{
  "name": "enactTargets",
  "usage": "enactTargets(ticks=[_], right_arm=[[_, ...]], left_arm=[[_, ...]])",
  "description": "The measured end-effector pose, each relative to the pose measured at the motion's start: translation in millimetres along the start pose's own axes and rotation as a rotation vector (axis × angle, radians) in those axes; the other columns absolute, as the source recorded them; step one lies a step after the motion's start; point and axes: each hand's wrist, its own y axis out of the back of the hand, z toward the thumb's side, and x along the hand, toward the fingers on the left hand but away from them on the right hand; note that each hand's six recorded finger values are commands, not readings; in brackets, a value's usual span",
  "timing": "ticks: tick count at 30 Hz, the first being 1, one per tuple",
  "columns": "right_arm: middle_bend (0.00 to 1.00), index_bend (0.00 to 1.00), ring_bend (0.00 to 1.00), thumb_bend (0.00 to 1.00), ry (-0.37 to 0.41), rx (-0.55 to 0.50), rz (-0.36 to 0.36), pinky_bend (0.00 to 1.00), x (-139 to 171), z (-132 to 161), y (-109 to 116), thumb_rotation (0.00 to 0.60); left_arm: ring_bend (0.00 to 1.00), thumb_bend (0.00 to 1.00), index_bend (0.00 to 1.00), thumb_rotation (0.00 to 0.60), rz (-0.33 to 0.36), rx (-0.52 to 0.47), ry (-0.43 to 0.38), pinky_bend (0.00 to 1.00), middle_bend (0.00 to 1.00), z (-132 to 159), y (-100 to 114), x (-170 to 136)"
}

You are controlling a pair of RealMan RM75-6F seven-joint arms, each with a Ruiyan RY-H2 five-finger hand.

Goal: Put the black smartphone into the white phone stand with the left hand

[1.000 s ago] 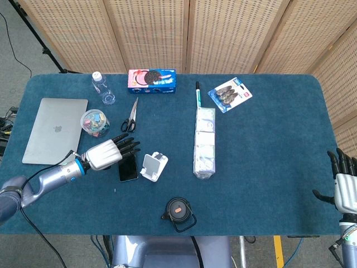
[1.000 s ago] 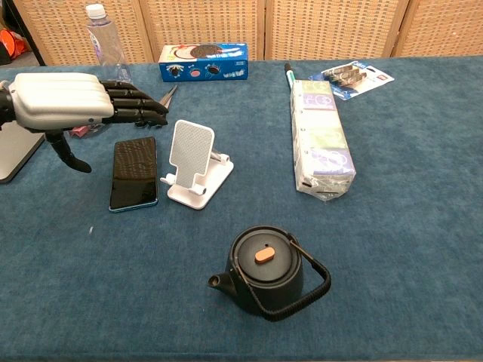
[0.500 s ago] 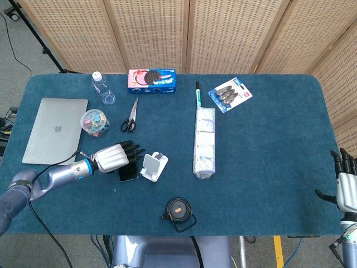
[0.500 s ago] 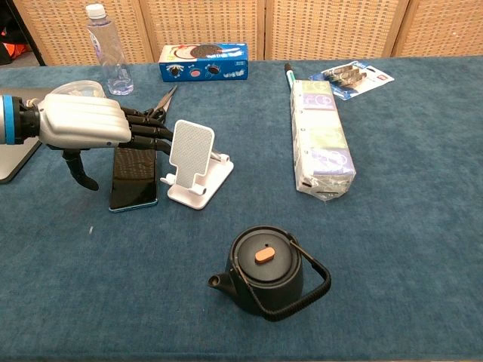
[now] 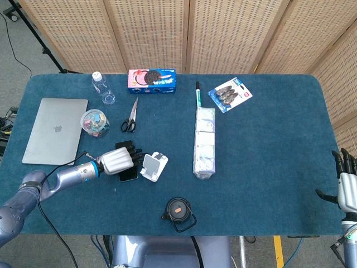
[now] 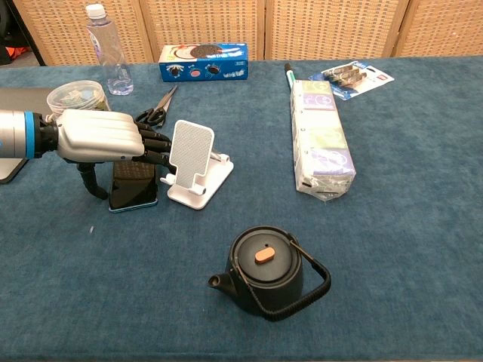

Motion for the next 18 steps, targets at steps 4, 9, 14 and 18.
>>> enactTargets(ticks=[4,9,14,18], right_arm=[[0.0,0.0,0.0,0.0,-0.001,-0.004,0.008,0.0,0,0,-1,0.6],[0.0,0.0,0.0,0.0,0.001,-0.003,0.014,0.0,0,1,-2,0.6],[0.0,0.0,0.0,0.0,-0.001,-0.004,0.017,0.0,0,1,-3,0.6],[0.0,0.0,0.0,0.0,-0.002,-0.003,0.022,0.0,0,1,-4,0.6]], left_arm=[[0.15,0.0,0.27,0.6,-0.019,-0.006,0.004,0.26,0.18,0,-6,-1],[0.19,0.0,0.33,0.6,-0.023,-0.012,0.008,0.26,0.25,0,-8,-1],[0.22,0.0,0.36,0.6,-0.02,-0.004,0.014,0.26,0.29,-1,-9,-1],[0.25,0.0,0.4,0.6,-0.019,-0.012,0.021,0.26,0.33,0,-13,0]])
